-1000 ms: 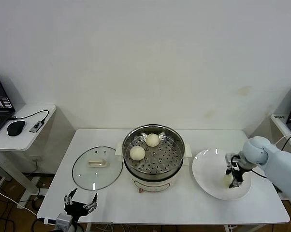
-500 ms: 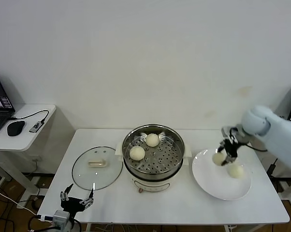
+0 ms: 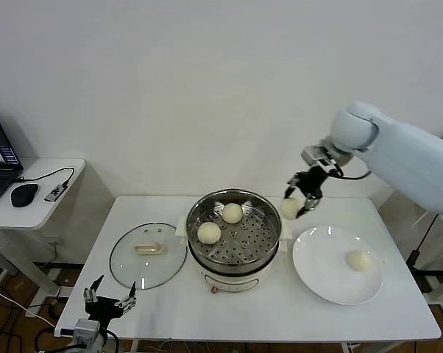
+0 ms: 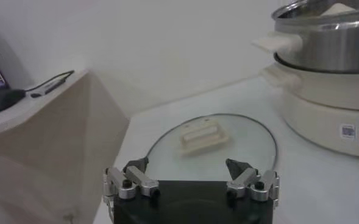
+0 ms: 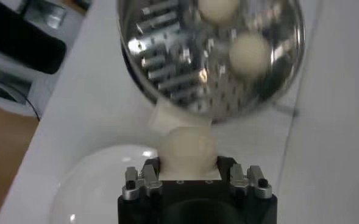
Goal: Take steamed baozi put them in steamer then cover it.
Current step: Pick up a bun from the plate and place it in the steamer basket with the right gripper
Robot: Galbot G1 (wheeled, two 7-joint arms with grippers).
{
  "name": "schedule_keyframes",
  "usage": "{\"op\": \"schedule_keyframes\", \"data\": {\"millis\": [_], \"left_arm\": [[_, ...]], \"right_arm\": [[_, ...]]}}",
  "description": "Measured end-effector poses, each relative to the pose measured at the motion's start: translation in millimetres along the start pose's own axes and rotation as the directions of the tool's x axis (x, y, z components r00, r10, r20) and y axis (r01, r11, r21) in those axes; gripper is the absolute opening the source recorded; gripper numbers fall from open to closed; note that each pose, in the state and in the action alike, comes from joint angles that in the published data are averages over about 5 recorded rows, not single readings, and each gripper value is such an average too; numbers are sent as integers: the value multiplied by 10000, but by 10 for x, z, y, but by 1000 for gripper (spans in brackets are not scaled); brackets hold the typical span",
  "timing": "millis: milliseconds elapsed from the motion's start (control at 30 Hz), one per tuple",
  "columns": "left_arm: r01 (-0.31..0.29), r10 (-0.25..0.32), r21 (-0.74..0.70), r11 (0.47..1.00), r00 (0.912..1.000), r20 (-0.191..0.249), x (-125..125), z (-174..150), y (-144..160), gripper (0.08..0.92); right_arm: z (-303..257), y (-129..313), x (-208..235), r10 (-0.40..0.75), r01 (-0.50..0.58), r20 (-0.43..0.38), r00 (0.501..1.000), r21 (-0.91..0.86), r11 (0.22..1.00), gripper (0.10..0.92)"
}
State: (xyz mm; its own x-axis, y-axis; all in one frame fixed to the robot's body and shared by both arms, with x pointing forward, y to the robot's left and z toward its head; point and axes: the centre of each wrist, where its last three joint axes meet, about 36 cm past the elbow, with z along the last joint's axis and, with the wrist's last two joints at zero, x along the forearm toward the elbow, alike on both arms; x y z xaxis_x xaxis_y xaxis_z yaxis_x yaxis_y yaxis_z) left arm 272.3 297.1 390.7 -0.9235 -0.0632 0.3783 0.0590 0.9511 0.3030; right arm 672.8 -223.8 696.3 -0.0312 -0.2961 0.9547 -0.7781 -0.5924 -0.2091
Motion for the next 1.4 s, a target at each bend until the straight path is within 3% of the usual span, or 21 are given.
{"op": "schedule_keyframes", "data": {"millis": [267, 633, 967, 1400], "left_arm": [[99, -99, 28, 9999, 10000, 4, 27, 5, 21, 823], [121, -122, 123, 9999, 9999, 74, 16, -5, 1, 823], [115, -116, 163, 9998, 9999, 44, 17, 3, -6, 823], [69, -69, 165, 9998, 10000, -5, 23, 17, -19, 823]], "right_arm": [[-463, -360, -253, -412, 401, -29, 9991, 3098, 9500, 589], [-1023, -561, -767, -760, 1319, -1138, 9906, 6481, 7500, 593], [-1320, -500, -1121, -989, 1838, -1561, 9828, 7716, 6090, 593], [-1522, -424, -1431, -1186, 1906, -1501, 9815, 8209, 5383, 594]]}}
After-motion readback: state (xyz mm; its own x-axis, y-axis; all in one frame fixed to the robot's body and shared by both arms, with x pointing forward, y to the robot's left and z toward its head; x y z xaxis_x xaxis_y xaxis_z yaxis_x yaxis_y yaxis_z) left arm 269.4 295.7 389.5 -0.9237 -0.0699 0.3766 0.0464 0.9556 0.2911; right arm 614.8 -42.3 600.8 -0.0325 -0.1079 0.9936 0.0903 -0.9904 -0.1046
